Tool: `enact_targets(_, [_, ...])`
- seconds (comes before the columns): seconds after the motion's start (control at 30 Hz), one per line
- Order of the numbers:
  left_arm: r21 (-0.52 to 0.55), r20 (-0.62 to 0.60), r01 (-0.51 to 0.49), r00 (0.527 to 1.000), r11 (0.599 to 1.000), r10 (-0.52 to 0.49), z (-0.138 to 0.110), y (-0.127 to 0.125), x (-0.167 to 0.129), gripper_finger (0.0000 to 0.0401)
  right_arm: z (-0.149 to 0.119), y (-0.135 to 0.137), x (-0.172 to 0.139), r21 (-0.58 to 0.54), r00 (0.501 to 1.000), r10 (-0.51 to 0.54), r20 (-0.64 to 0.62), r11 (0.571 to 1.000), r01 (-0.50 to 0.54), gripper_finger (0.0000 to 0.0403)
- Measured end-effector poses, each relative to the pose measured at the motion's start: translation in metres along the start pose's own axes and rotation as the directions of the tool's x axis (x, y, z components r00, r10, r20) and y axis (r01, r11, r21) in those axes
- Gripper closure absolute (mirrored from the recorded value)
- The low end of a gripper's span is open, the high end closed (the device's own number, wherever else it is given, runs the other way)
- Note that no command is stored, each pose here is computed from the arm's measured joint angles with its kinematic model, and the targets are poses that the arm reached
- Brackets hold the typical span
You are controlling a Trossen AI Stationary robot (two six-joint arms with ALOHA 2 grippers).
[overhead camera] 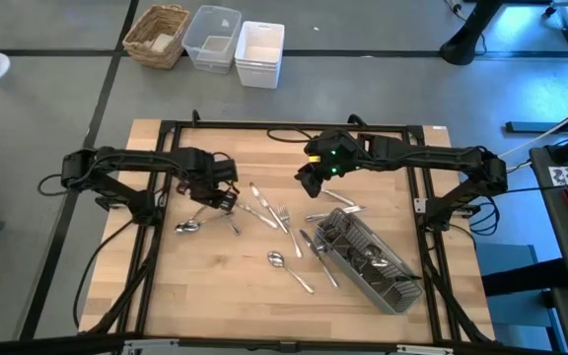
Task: Sort silverware
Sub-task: Put the silver spoon into the gray silverware basket
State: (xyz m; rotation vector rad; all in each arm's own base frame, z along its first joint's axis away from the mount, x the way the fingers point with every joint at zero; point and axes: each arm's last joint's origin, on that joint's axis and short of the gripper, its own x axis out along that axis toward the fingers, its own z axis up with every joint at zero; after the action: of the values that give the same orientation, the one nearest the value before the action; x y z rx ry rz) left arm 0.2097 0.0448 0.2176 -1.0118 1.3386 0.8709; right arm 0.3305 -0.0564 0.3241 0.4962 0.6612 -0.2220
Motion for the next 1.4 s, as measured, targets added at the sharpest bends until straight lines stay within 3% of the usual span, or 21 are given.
enact_targets(0.2, [-0.154,0.055,0.073,0.996,0.985,-0.065,-0.001,-0.017,0.006,0.0278,0.001,0.000,-0.003,-0.037,1.000,-0.020,0.015,0.999,0.020,0.0284])
enact_targets(0.47, [-0.311,0.070,-0.013,0.997,0.950,0.037,-0.007,-0.028,0.024,0.0278,0.003,0.004,-0.031,-0.236,0.998,-0.005,0.057,0.972,0.018,0.0284])
enact_targets(0.73, [-0.456,0.053,-0.082,0.991,0.886,0.120,-0.005,-0.035,0.045,0.0278,0.001,0.004,-0.059,-0.333,0.995,-0.037,0.094,0.941,0.066,0.0284])
enact_targets(1.03, [-0.480,0.038,-0.135,0.984,0.867,0.175,0.003,-0.042,0.070,0.0284,-0.011,-0.002,-0.081,-0.355,0.984,-0.172,0.041,0.918,0.176,0.0284])
enact_targets(1.4, [-0.445,0.064,-0.175,0.972,0.879,0.226,0.007,-0.046,0.085,0.0377,-0.023,-0.007,-0.087,-0.372,0.970,-0.232,-0.071,0.908,0.190,0.0284])
